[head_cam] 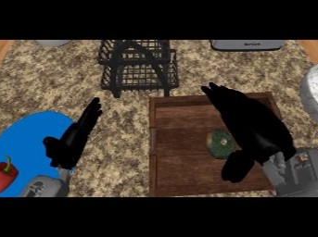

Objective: Pick the squash from the tray and place it in the tiered basket

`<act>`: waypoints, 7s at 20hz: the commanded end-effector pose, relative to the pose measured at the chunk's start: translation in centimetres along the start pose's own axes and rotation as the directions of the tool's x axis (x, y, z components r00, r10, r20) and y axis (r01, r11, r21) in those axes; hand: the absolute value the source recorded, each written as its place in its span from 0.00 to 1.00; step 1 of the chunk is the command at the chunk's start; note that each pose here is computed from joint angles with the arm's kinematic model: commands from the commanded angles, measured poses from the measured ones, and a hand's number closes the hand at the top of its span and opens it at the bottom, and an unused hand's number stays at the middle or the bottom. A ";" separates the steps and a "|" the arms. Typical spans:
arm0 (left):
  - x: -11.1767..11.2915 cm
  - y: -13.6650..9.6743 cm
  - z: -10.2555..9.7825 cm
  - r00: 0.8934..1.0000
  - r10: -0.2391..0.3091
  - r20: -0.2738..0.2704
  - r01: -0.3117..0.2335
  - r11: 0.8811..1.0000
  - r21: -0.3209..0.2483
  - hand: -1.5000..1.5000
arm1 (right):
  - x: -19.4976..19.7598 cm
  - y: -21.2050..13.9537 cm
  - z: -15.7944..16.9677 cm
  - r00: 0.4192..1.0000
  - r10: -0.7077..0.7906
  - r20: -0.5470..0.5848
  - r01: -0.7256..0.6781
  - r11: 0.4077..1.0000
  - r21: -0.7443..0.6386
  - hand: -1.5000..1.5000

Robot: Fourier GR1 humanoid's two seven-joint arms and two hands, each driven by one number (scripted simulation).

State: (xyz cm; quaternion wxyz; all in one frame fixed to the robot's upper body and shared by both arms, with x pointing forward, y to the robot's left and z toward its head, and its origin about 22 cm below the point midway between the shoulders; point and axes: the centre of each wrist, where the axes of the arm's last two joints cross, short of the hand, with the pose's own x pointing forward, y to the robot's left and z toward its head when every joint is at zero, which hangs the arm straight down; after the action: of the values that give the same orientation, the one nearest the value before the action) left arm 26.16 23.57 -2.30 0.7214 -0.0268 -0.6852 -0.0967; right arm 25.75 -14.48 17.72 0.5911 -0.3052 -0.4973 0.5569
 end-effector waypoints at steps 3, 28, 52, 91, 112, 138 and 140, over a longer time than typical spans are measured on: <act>-0.3 -0.2 0.0 1.000 -0.012 0.021 0.012 1.000 0.002 0.50 | 3.0 -0.7 2.8 0.987 0.091 -0.132 -0.085 0.995 0.053 0.00; -0.3 -0.3 -0.3 1.000 -0.003 0.017 0.003 1.000 -0.019 0.50 | -1.3 7.0 -1.2 0.919 0.068 -0.388 -0.054 0.997 0.047 0.00; 0.3 -0.3 -0.7 1.000 0.011 0.013 -0.011 1.000 -0.027 0.50 | -5.8 10.1 -3.6 0.974 -0.032 -0.225 0.022 0.999 -0.045 1.00; -0.3 -1.3 -0.2 1.000 0.010 0.025 -0.009 0.999 -0.036 0.50 | -5.0 -14.5 -8.3 0.891 -0.385 0.239 0.452 0.800 -0.395 1.00; 0.2 -1.4 -1.5 1.000 -0.018 0.021 0.019 0.997 -0.070 0.50 | 9.8 -15.1 -16.5 0.883 -0.424 0.199 0.465 0.846 -0.261 1.00; 1.0 -0.8 -1.4 0.999 -0.008 0.035 0.011 0.996 -0.083 0.50 | 11.5 -11.2 -18.8 0.516 -0.856 0.044 0.857 0.514 -0.047 0.00; 1.5 -1.9 -2.3 0.998 -0.016 0.055 0.019 0.998 -0.056 0.50 | 12.1 -13.1 -18.0 0.509 -0.855 0.100 0.856 0.492 -0.157 0.00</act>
State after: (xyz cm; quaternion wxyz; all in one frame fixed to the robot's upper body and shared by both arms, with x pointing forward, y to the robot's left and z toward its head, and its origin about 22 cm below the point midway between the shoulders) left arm 28.02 21.51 -1.17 0.7029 -0.0516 -0.6980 -0.1266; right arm 45.85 -2.01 25.83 0.7657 -0.0552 -0.6122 0.1894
